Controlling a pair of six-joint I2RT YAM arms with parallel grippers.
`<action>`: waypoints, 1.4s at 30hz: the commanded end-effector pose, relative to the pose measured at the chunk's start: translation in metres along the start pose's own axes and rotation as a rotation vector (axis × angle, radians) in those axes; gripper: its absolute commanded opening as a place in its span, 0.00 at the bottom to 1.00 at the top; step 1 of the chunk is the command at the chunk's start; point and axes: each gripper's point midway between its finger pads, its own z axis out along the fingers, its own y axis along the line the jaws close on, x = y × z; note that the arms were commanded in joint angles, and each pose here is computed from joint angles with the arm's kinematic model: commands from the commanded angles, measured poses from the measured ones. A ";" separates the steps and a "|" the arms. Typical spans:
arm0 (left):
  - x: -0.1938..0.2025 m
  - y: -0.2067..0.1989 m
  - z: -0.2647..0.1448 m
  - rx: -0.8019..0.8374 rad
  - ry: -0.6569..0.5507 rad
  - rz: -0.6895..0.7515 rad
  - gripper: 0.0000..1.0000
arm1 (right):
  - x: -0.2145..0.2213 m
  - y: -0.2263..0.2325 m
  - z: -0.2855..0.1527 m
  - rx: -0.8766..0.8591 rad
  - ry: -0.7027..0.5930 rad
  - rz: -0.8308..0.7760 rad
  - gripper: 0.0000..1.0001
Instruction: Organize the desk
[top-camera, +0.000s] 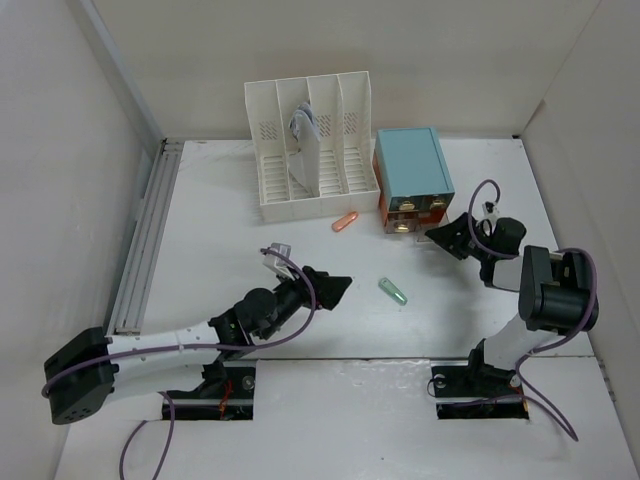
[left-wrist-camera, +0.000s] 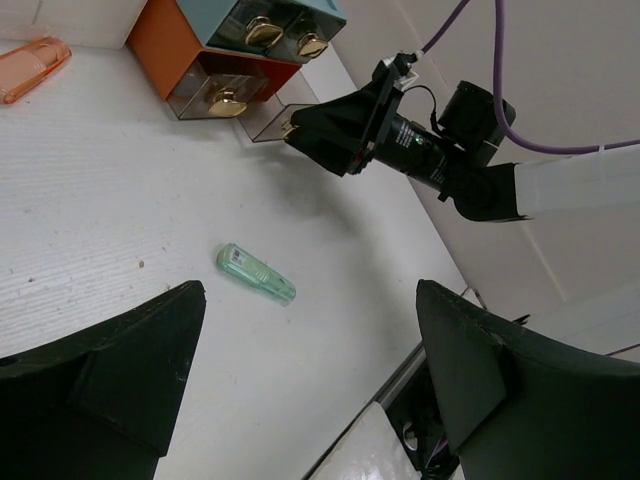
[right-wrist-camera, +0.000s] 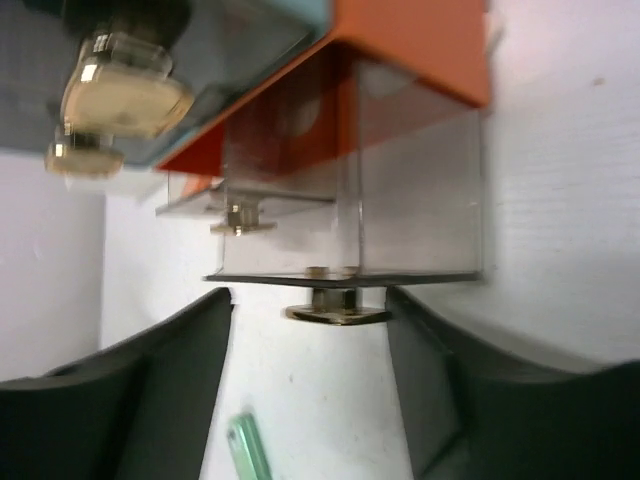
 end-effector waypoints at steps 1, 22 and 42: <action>-0.015 -0.009 -0.003 0.037 -0.055 -0.017 0.84 | 0.013 0.022 -0.004 -0.109 0.073 -0.091 0.71; -0.007 -0.006 0.000 0.026 -0.020 0.014 0.84 | 0.027 0.068 -0.039 -0.220 0.264 -0.135 0.78; -0.026 -0.019 -0.008 0.055 -0.060 -0.004 0.84 | 0.045 0.024 -0.030 -0.235 0.401 0.107 0.91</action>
